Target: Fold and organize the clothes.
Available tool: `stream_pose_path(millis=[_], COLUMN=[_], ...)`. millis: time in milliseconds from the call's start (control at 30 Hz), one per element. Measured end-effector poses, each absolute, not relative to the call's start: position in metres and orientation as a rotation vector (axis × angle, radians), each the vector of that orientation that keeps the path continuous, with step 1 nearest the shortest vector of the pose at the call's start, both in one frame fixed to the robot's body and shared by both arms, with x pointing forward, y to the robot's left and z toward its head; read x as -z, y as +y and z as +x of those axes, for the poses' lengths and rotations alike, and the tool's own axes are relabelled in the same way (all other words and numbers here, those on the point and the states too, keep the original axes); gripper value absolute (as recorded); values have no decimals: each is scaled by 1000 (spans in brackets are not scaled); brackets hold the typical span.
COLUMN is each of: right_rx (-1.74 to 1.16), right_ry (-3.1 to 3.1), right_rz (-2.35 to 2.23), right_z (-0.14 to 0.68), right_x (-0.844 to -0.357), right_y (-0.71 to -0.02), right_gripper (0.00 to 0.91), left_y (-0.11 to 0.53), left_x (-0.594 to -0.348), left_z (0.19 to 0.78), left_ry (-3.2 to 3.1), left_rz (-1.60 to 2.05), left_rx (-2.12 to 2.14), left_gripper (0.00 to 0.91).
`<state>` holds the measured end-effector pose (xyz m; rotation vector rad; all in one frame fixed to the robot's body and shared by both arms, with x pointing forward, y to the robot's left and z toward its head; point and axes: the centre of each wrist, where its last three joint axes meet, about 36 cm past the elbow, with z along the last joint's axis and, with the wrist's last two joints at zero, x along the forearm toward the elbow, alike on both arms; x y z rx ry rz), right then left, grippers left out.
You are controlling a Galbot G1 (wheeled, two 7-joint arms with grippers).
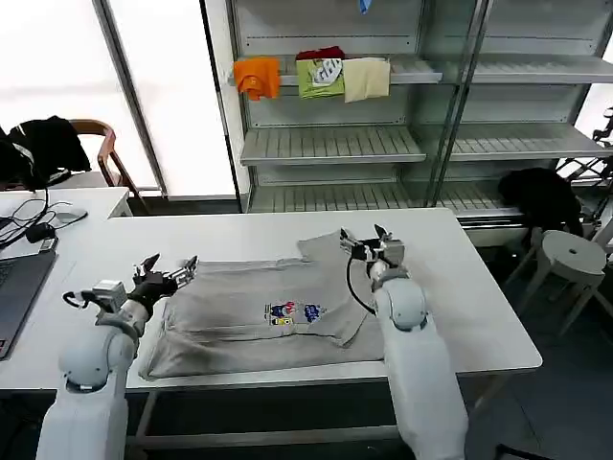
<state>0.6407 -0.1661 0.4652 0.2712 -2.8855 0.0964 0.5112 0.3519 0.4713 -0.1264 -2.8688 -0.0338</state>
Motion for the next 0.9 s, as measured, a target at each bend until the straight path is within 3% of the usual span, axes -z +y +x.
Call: stream_pose_path(millis=[667,800,833,867,900], right_rx=[-116,-127,-130,-134,-139], right_ry=[-2751,-2734,-2728,-2724,-2720], right_rz=[374,384,387,388,387], right_z=[680,680,680,680,680], right_x=[-429,-425,-423,-422,-420], right_y=[-172,-172,-172,-172,-172], right_gripper=[887,766,655,574,383], left_y=[373,377,378,378,378], left_x=[-433,-425,-423,-421,-420], left_z=[585,588,588,588,589], left_ry=[-2699,-2672,-2666,-2663,-2661], left_rz=[-38,-33,-34,-37,-37], left_rx=[126,134,133,134,134], left_gripper=[907,796,746,615,615])
